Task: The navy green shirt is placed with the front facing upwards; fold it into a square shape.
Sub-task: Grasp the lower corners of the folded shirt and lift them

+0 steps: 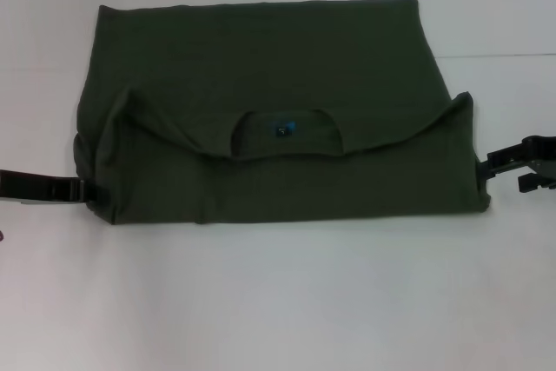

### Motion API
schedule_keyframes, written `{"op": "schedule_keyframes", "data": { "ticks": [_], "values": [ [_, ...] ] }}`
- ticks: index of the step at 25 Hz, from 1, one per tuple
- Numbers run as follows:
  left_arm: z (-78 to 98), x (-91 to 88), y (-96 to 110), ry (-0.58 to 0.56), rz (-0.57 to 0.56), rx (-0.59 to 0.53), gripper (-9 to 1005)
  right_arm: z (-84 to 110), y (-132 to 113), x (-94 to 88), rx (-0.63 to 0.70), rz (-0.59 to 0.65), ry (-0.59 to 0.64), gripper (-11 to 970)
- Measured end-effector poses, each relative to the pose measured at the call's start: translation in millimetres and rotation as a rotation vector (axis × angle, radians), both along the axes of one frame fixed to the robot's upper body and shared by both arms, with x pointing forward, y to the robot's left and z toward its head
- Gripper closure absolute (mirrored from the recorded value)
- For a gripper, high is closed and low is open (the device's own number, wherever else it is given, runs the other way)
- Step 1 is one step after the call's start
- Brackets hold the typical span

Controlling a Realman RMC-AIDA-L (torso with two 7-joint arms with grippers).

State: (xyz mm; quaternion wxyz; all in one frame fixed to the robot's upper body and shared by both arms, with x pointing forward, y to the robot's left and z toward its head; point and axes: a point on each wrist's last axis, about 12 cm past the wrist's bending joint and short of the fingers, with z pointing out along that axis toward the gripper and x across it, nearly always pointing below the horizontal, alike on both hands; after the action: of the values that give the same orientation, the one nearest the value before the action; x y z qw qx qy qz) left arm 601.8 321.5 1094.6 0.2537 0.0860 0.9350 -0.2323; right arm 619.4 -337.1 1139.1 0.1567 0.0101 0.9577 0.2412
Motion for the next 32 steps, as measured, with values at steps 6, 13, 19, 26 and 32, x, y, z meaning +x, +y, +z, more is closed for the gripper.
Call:
{"op": "schedule_keyframes", "data": {
  "ticks": [6, 13, 19, 26, 32],
  "values": [
    [-0.6, -0.7, 0, -0.002, 0.002, -0.007, 892, -8.2, 11, 4.2, 0.004, -0.007, -0.032, 109],
    [-1.1, -1.2, -2, 0.0, -0.001, -0.014, 892, -16.3, 28, 9.2, -0.005, 0.016, -0.03, 108],
    [-0.9, -1.1, -2, -0.004, -0.001, -0.018, 892, -19.6, 27, 9.5, -0.024, 0.006, -0.029, 114],
    [-0.7, -1.0, -2, -0.005, -0.001, -0.019, 891, -24.6, 27, 8.7, -0.029, -0.003, -0.03, 136],
    [-1.4, -1.5, -2, -0.005, -0.002, -0.02, 891, -32.2, 32, 8.4, -0.031, -0.006, -0.039, 155]
  ]
}}
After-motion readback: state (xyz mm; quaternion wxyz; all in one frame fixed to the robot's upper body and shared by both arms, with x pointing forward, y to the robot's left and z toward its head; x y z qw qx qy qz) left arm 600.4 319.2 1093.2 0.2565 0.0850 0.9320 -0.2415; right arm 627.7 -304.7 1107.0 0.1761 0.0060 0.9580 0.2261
